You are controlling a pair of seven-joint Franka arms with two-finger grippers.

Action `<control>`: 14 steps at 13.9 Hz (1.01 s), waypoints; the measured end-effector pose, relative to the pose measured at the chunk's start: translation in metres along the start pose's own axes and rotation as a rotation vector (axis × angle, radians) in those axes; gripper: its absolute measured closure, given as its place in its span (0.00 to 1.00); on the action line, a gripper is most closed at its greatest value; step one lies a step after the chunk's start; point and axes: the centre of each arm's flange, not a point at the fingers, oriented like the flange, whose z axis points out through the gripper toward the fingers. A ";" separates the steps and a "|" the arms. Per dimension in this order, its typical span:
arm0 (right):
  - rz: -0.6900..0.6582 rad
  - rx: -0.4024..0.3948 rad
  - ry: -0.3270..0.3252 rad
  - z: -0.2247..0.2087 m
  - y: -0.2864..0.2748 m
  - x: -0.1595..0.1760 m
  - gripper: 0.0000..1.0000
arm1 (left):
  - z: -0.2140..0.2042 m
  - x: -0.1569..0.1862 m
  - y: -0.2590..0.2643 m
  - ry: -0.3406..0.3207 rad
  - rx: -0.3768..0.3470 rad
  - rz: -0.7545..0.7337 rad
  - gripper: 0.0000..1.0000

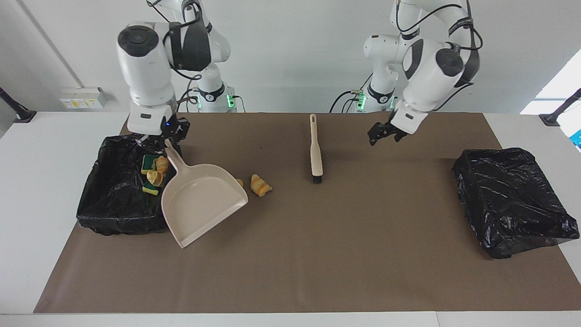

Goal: Sweep and dump trash in bin
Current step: 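Lift the emptied dustpan back over the table while the left gripper releases the brush, then set the dustpan down on the table center with the right gripper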

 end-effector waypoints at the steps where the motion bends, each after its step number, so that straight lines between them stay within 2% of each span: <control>1: 0.053 0.010 0.020 0.008 -0.022 0.019 0.67 | -0.016 0.007 -0.020 0.014 0.007 0.017 0.00; 4: 0.212 0.044 0.077 0.037 -0.080 0.068 0.67 | -0.042 0.016 -0.040 0.056 0.043 0.048 0.00; 7: 0.309 0.091 0.108 0.064 -0.145 0.110 0.67 | -0.072 0.020 -0.050 0.088 0.048 0.043 0.00; 11: 0.521 0.167 0.135 0.080 -0.227 0.169 0.67 | -0.119 0.012 -0.051 0.092 0.066 0.053 0.00; 14: 0.614 0.195 0.149 0.094 -0.273 0.209 0.67 | -0.129 0.009 -0.050 0.093 0.073 0.056 0.00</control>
